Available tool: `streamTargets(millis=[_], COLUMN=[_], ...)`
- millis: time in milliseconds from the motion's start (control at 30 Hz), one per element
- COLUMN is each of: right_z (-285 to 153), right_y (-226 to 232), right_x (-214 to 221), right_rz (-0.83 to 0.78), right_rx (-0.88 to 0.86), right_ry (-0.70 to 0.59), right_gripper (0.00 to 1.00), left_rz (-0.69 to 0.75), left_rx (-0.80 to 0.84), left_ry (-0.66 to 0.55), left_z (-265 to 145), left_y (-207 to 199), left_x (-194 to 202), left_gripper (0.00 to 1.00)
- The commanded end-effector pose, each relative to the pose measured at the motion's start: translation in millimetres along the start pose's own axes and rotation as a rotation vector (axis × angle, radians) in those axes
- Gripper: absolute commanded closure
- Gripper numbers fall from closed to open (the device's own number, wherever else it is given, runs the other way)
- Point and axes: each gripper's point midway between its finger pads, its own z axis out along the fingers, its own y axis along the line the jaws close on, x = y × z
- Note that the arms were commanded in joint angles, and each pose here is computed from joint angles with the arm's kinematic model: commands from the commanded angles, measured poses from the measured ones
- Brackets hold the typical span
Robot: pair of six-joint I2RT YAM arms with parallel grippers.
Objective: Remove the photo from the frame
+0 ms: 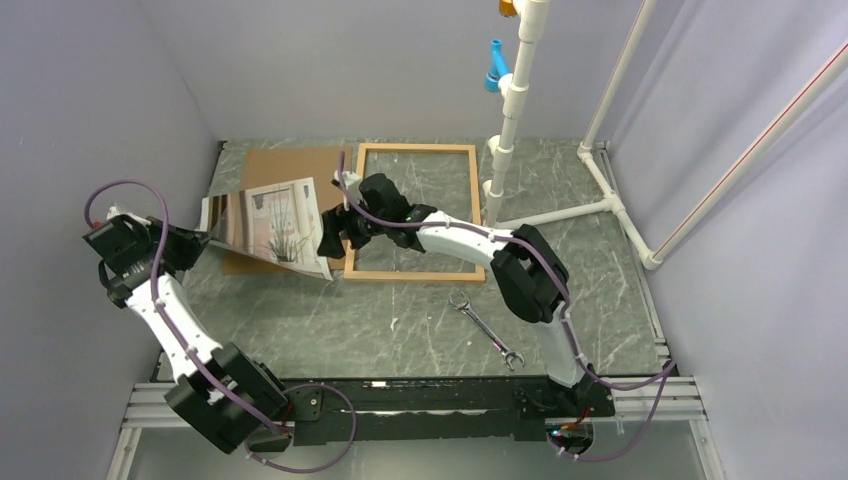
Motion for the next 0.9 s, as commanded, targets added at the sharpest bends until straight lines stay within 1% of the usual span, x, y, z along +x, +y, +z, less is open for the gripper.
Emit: streamTargets(millis=[0, 100, 167, 300, 367, 533, 567, 667, 800, 867], right_z=[-3.3, 0.8, 2.8, 5.9, -0.1, -12.0, -7.9, 8.3, 23.4, 28.1], right_y=[40.7, 57.9, 66.2, 84.3, 95.0, 120.6, 123.3, 132.8, 139.9, 143.2], right_x=[-7.7, 0.7, -3.2, -2.0, -2.7, -6.7, -3.5, 9.6, 20.0, 19.3], right_rz=[-0.181, -0.414, -0.549, -0.711, -0.727, -0.666, -0.651, -0.609, -0.621, -0.617], right_rx=[-0.004, 0.091, 0.128, 0.147, 0.145, 0.048, 0.023, -0.052, -0.099, -0.107], right_ry=[-0.048, -0.045, -0.087, -0.123, -0.158, -0.189, -0.181, -0.155, -0.141, -0.148], right_gripper=[0.11, 0.10, 0.09, 0.10, 0.10, 0.10, 0.11, 0.17, 0.17, 0.18], left_rz=[0.075, 0.094, 0.114, 0.112, 0.109, 0.126, 0.129, 0.142, 0.148, 0.139], left_rx=[0.063, 0.070, 0.065, 0.085, 0.098, 0.108, 0.120, 0.133, 0.048, 0.039], left_ry=[-0.056, -0.076, -0.076, -0.097, -0.097, -0.065, -0.064, -0.075, -0.103, -0.101], left_z=[-24.2, -34.2, -41.5, -47.7, -48.0, -51.6, -53.0, -59.1, -68.9, -70.1], left_y=[-20.3, -23.3, -24.7, -26.7, -27.2, -29.8, -32.4, -38.9, -33.0, -32.2], left_x=[1.2, 7.1, 10.9, 17.9, 21.2, 27.5, 28.1, 26.7, 21.2, 22.0], left_gripper=[1.00, 1.00, 1.00, 1.00, 1.00, 1.00, 1.00, 1.00, 1.00, 1.00])
